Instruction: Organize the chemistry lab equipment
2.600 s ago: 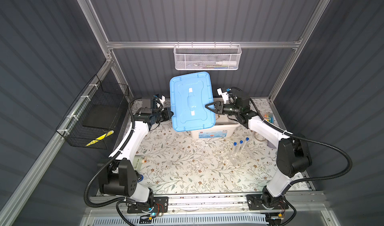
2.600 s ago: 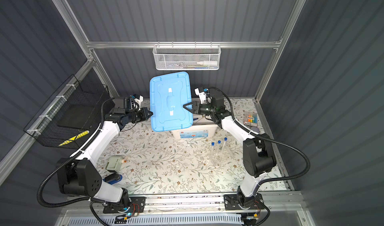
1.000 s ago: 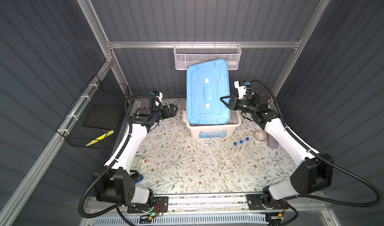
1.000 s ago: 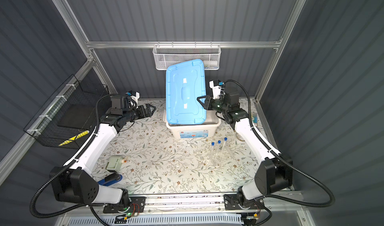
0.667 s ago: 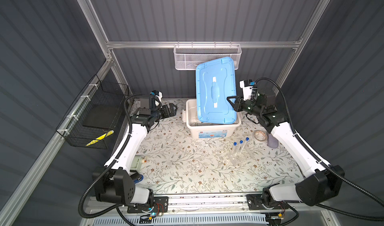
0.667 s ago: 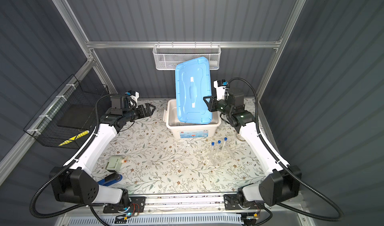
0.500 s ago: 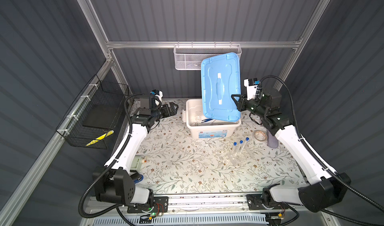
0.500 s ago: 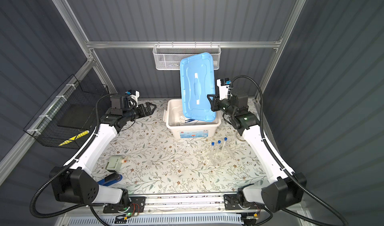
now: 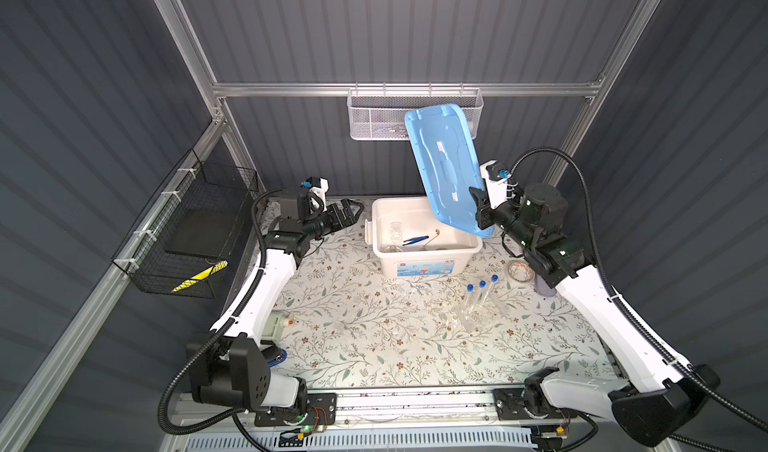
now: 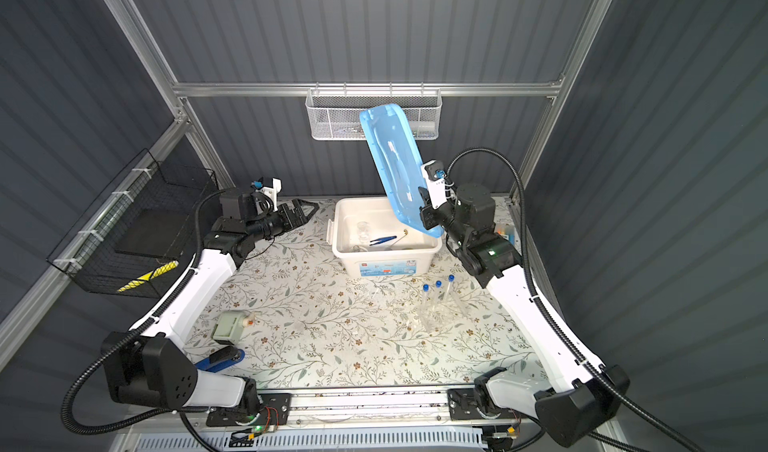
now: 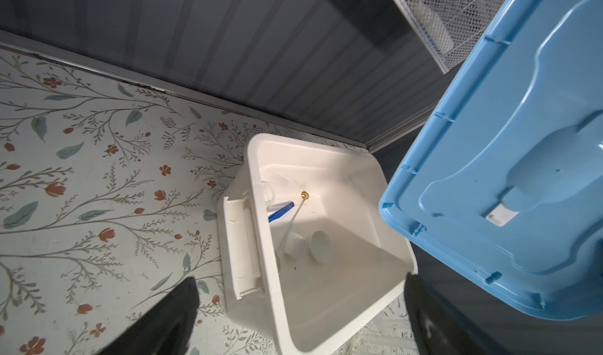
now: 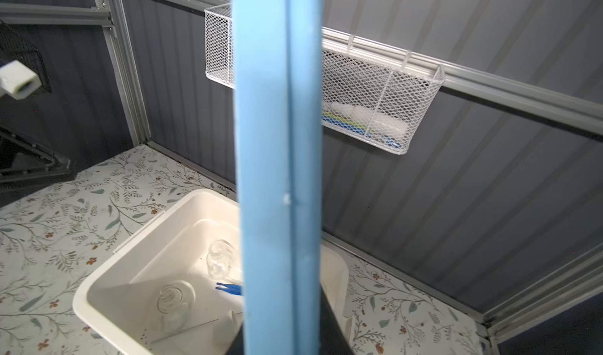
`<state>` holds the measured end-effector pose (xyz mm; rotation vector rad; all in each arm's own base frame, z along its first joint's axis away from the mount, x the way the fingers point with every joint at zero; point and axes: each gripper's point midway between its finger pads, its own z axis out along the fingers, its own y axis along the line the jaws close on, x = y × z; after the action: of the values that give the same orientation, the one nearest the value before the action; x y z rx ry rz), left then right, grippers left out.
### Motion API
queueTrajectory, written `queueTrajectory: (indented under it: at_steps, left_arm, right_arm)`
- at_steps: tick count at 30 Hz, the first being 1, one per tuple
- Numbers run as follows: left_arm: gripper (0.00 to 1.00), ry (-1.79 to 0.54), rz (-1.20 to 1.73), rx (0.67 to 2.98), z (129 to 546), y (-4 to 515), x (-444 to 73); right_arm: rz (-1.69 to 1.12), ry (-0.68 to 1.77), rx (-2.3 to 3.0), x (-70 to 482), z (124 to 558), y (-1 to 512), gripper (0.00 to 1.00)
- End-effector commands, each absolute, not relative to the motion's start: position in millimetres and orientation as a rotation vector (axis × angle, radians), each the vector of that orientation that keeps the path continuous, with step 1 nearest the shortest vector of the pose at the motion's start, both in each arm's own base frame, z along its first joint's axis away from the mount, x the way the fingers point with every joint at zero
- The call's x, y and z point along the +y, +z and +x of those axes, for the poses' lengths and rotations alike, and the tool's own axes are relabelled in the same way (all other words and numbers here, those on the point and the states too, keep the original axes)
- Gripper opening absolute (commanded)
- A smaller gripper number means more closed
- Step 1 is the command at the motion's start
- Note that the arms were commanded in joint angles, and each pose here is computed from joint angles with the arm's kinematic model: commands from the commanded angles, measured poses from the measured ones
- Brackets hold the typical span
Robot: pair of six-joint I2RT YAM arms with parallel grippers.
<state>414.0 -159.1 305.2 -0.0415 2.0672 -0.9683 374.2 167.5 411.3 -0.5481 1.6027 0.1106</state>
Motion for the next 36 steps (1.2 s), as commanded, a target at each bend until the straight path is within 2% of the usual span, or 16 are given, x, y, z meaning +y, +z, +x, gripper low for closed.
queueTrajectory:
  at_steps: [1, 11, 23, 24, 31, 36]
  left_arm:
    - [1.00, -1.061, -0.025, 2.034, 408, 317, -170]
    - [1.00, -1.167, -0.044, 1.946, 408, 344, -176]
    - [1.00, -1.288, -0.069, 1.786, 425, 410, -182]
    - [1.00, -1.290, -0.059, 1.749, 426, 428, -182]
    - [1.00, -1.355, -0.084, 1.699, 439, 437, -186]
    - [1.00, -1.394, -0.078, 1.778, 448, 416, -198]
  right_arm:
    - [-0.587, -0.080, 1.460, 162, 368, 442, 0.16]
    - [-0.738, -0.344, 1.375, 179, 367, 432, 0.17]
    - [-0.883, -0.550, 1.293, 191, 367, 405, 0.16]
    - [-0.893, -0.572, 1.290, 190, 368, 402, 0.16]
    - [-0.949, -0.662, 1.281, 187, 371, 387, 0.16]
    - [-0.999, -0.670, 1.276, 192, 372, 372, 0.16]
